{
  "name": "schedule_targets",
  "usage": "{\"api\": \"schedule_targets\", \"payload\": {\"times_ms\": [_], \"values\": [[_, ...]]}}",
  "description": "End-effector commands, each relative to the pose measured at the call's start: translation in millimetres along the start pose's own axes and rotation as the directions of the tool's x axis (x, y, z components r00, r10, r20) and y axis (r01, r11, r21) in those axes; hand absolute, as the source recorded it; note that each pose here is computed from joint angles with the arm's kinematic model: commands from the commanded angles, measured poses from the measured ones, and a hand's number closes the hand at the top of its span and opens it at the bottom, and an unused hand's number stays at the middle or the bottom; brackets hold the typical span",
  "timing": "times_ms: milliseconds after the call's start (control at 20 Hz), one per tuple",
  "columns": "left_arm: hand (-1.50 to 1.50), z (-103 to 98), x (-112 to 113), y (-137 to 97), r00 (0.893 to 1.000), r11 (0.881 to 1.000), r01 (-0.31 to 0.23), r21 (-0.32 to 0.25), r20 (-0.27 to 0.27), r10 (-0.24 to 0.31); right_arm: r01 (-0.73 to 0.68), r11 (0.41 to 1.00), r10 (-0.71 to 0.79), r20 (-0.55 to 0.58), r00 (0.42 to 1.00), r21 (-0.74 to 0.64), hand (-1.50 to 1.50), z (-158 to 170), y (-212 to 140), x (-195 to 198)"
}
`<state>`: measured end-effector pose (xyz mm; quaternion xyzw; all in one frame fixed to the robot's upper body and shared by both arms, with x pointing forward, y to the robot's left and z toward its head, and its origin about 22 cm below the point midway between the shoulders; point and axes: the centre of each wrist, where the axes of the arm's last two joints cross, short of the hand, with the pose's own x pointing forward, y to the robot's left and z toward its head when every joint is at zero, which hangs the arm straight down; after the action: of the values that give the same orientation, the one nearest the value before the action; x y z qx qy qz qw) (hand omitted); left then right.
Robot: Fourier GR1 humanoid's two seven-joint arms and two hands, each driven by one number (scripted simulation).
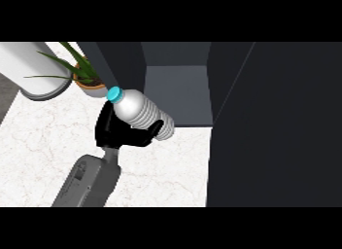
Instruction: Pick up the bottled water, place it into the cabinet and close the cabinet
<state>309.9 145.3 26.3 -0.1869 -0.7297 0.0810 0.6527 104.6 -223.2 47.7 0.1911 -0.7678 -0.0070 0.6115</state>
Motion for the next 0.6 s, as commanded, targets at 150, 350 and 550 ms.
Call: {"api": "schedule_targets", "payload": {"times_ms": [150, 350, 550], "values": [[1.50, -44, 9, -57, 0.985, 0.987, 0.162, 0.016, 0.063, -0.162, 0.011, 1.000, -0.011, 0.004, 1.000, 0.008, -1.50, -4, -2, -3], [1.50, -66, 7, -55, 0.970, 0.972, 0.234, 0.024, 0.059, -0.235, 0.011, 1.000, -0.010, 0.004, 1.000, -0.006, -1.50, -4, -3, -1], [1.50, -103, 22, -72, 0.959, 0.960, 0.275, 0.058, 0.056, -0.278, 0.020, 1.000, -0.020, 0.002, 1.000, 0.003, -1.50, -7, 0, -20]]}}
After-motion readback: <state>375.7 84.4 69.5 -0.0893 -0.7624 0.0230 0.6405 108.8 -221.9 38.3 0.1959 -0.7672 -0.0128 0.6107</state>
